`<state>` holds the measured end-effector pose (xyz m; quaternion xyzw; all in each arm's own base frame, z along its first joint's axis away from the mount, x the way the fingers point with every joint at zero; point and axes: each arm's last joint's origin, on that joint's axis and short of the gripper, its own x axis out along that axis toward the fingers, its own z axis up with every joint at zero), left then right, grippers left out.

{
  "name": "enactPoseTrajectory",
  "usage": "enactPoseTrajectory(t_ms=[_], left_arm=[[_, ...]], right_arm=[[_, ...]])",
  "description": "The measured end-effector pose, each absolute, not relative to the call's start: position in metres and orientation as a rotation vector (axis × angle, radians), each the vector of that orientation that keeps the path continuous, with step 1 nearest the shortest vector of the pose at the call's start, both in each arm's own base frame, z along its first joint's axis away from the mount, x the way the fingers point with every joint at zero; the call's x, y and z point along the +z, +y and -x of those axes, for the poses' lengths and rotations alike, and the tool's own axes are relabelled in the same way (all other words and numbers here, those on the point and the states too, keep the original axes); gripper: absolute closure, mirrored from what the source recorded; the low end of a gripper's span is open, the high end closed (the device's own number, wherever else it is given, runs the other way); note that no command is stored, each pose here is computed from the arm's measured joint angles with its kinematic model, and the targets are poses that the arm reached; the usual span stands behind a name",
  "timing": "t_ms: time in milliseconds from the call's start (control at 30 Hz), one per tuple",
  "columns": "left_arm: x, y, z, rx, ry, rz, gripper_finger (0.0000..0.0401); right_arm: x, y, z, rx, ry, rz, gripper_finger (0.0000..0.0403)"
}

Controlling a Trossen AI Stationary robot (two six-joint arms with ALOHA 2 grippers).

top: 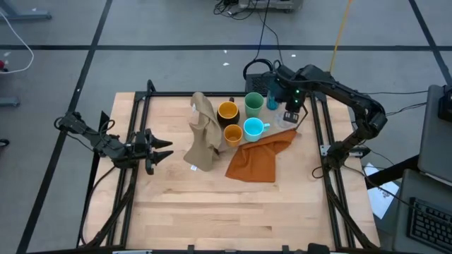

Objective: Stack small to large cups/mugs on shelf
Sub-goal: Put the transparent mug on the shelf

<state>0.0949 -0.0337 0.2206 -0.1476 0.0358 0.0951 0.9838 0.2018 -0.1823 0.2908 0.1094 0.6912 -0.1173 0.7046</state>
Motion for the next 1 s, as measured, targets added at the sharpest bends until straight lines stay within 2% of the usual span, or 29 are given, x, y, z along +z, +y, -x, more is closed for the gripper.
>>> enactPoseTrajectory(t_ms=[333, 733, 1000], left_arm=[[0.221, -0.034, -0.095, 0.193, 0.071, 0.296, 0.0210], [0.221, -0.034, -0.095, 0.190, 0.072, 0.298, 0.0210], [0.221, -0.034, -0.095, 0.189, 0.073, 0.295, 0.0210]], right_arm=[[0.287, -0.187, -0.206, -0.267, 1.503, -0.212, 0.0403], [0.264, -0.197, -0.215, -0.229, 1.603, -0.251, 0.0403], [0.263, -0.196, -0.213, -0.248, 1.648, -0.247, 0.0403]])
